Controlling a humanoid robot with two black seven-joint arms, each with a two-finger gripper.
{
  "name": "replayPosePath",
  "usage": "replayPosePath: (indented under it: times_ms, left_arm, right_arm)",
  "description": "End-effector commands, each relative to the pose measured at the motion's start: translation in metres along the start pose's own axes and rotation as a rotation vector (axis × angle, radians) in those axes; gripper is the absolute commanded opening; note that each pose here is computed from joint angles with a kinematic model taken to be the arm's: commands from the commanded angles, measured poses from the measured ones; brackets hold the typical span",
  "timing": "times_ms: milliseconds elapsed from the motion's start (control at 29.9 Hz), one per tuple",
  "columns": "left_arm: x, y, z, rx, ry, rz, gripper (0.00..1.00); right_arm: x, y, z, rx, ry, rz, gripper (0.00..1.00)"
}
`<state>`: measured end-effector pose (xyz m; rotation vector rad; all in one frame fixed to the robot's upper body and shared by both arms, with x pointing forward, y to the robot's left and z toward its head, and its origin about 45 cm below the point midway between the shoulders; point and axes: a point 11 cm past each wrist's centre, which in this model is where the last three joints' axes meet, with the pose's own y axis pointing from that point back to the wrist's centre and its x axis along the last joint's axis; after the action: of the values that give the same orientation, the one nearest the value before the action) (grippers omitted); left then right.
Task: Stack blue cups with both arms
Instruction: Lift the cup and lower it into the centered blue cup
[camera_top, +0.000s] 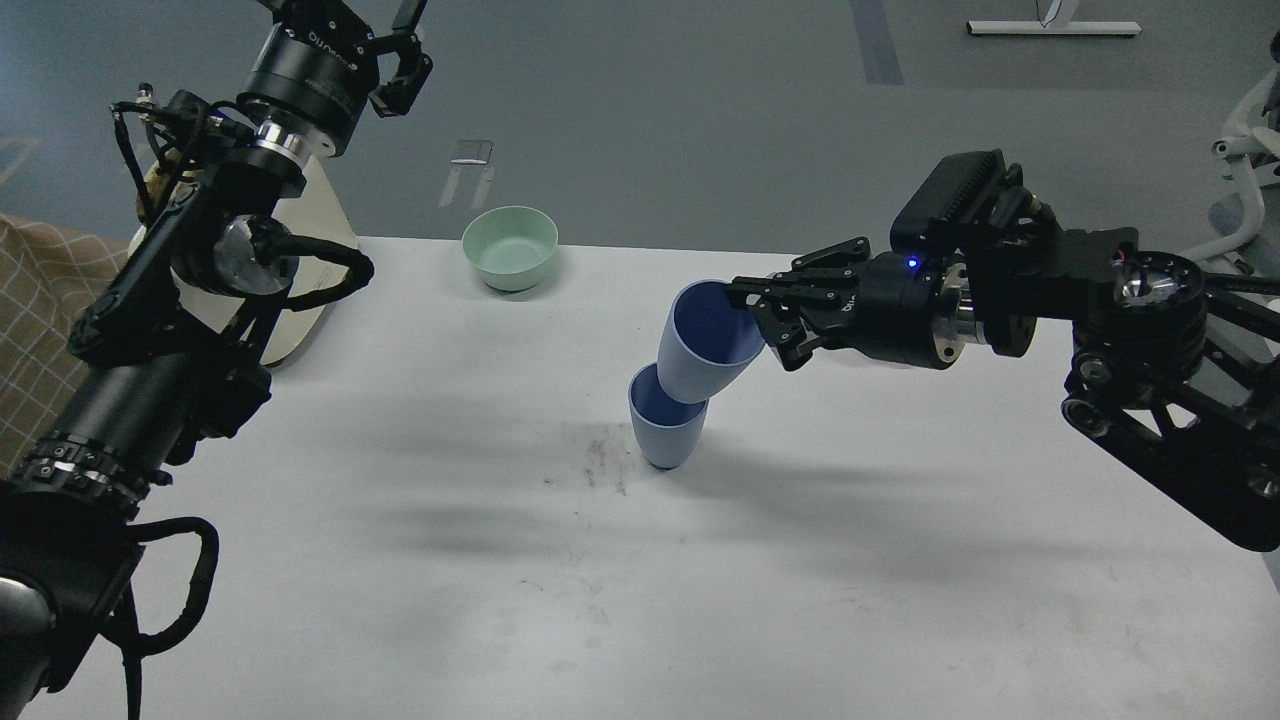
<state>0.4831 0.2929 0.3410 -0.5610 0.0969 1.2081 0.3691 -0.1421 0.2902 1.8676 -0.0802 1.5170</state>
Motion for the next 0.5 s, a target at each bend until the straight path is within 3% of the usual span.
replayPosePath:
  times_ms: [0,468]
  left_arm:
    - [-0.001,-0.001,0.0,-0.001,0.001,-0.002,0.98]
    - [0.002,0.0,0.002,-0.001,-0.007,0.001,0.98]
  right_arm:
    - [0.003,-0.006,-0.002,0.007,-0.005,0.007,0.0]
    - [-0.005,-0.023,-0.001,0.013,-0.057,-0.003,0.0]
